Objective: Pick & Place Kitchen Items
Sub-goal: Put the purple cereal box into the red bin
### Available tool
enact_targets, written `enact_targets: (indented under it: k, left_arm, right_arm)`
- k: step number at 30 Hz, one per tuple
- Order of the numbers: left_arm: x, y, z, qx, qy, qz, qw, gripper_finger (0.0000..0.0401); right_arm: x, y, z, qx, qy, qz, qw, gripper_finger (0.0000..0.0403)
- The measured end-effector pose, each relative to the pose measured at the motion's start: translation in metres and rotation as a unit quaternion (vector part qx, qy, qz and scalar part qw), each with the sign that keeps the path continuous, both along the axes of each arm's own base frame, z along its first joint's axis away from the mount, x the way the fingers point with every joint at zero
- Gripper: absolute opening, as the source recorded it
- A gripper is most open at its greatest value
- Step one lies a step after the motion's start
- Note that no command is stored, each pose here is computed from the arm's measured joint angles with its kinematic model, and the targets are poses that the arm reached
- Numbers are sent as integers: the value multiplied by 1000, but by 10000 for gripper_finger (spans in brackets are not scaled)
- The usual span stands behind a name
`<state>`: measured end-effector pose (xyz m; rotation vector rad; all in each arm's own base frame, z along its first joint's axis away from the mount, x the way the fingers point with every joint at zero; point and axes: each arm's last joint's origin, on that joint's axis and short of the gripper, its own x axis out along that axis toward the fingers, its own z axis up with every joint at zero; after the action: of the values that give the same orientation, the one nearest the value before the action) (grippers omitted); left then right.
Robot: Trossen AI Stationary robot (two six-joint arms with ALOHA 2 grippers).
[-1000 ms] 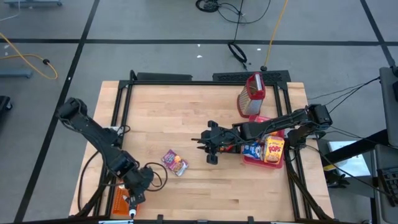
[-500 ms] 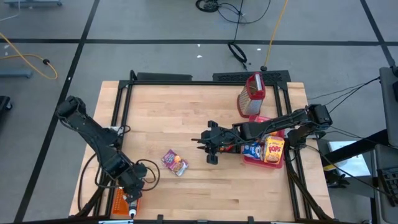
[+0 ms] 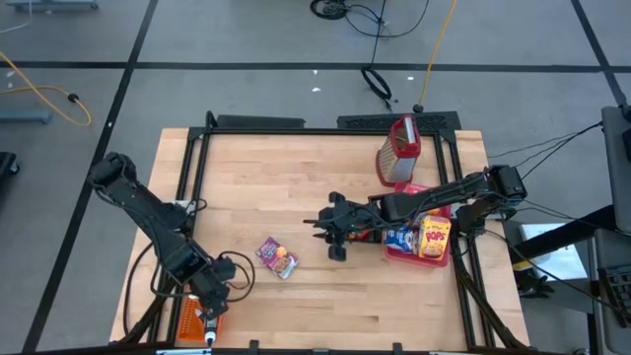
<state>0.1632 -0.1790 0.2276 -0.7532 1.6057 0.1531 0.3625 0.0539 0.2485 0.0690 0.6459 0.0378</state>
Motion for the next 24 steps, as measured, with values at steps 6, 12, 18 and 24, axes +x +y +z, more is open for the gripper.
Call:
enact_targets:
  k: [6,12,18,24]
  left_arm:
    - [8,5,0,21,-46,-13,999,124]
    - [18,14,0,54,-96,-35,993,124]
    - [31,24,1,114,-171,-66,977,124]
    - [41,37,0,156,-189,-57,968,124]
  right_arm:
    - [3,8,-5,22,0,36,999,126]
    - [13,20,-18,38,-8,50,998,139]
    - [25,29,-35,48,-24,59,997,153]
    - [33,30,-49,71,-24,53,996,163]
